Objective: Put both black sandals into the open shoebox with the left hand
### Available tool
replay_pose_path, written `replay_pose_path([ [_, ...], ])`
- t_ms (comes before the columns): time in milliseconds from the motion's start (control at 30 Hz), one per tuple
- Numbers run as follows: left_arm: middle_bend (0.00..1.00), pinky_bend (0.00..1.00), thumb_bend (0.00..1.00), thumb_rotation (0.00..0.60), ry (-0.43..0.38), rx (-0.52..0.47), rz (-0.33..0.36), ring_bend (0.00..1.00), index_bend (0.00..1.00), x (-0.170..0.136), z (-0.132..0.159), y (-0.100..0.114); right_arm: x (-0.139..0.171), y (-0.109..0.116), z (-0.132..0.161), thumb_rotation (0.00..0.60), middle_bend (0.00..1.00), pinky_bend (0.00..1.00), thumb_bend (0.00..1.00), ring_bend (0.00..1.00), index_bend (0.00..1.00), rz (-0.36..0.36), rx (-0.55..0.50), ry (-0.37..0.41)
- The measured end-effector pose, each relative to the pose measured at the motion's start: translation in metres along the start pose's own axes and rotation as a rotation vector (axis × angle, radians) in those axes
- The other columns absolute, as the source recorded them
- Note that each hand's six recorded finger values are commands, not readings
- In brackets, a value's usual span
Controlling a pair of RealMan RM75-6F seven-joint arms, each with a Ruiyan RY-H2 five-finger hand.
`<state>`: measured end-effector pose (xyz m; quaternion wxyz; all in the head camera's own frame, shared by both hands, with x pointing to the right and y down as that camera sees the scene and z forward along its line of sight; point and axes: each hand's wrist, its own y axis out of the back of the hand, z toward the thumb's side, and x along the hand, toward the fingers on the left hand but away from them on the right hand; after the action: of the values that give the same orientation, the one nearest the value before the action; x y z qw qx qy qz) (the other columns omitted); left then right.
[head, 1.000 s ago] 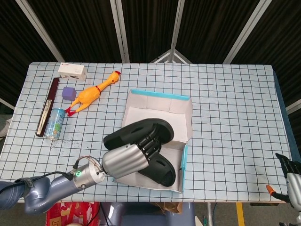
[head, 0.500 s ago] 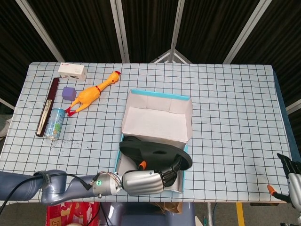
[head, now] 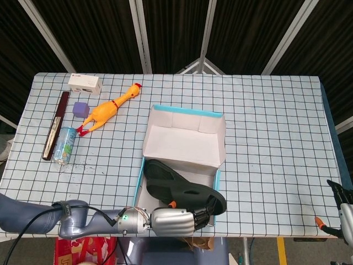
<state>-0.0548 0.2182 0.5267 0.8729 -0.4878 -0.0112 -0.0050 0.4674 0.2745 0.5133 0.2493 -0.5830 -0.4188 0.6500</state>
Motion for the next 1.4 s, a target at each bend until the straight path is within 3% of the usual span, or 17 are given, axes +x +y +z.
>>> replay_pose_path([
  [400, 0.71, 0.17, 0.53, 0.6, -0.068, -0.013, -0.009, 0.22, 0.44, 0.0, 0.018, -0.006, 0.001, 0.002, -0.002, 0.6, 0.12, 0.09, 0.25, 0.14, 0.09, -0.004, -0.007, -0.006],
  [900, 0.71, 0.17, 0.53, 0.6, -0.16, 0.043, -0.024, 0.22, 0.44, -0.017, 0.029, -0.016, 0.002, 0.002, -0.003, 0.6, 0.12, 0.09, 0.25, 0.14, 0.09, -0.006, -0.014, -0.009],
  [1400, 0.71, 0.17, 0.53, 0.6, -0.157, 0.022, -0.036, 0.22, 0.44, -0.016, 0.038, -0.023, 0.001, 0.003, -0.005, 0.6, 0.12, 0.09, 0.25, 0.14, 0.09, -0.006, -0.016, -0.013],
])
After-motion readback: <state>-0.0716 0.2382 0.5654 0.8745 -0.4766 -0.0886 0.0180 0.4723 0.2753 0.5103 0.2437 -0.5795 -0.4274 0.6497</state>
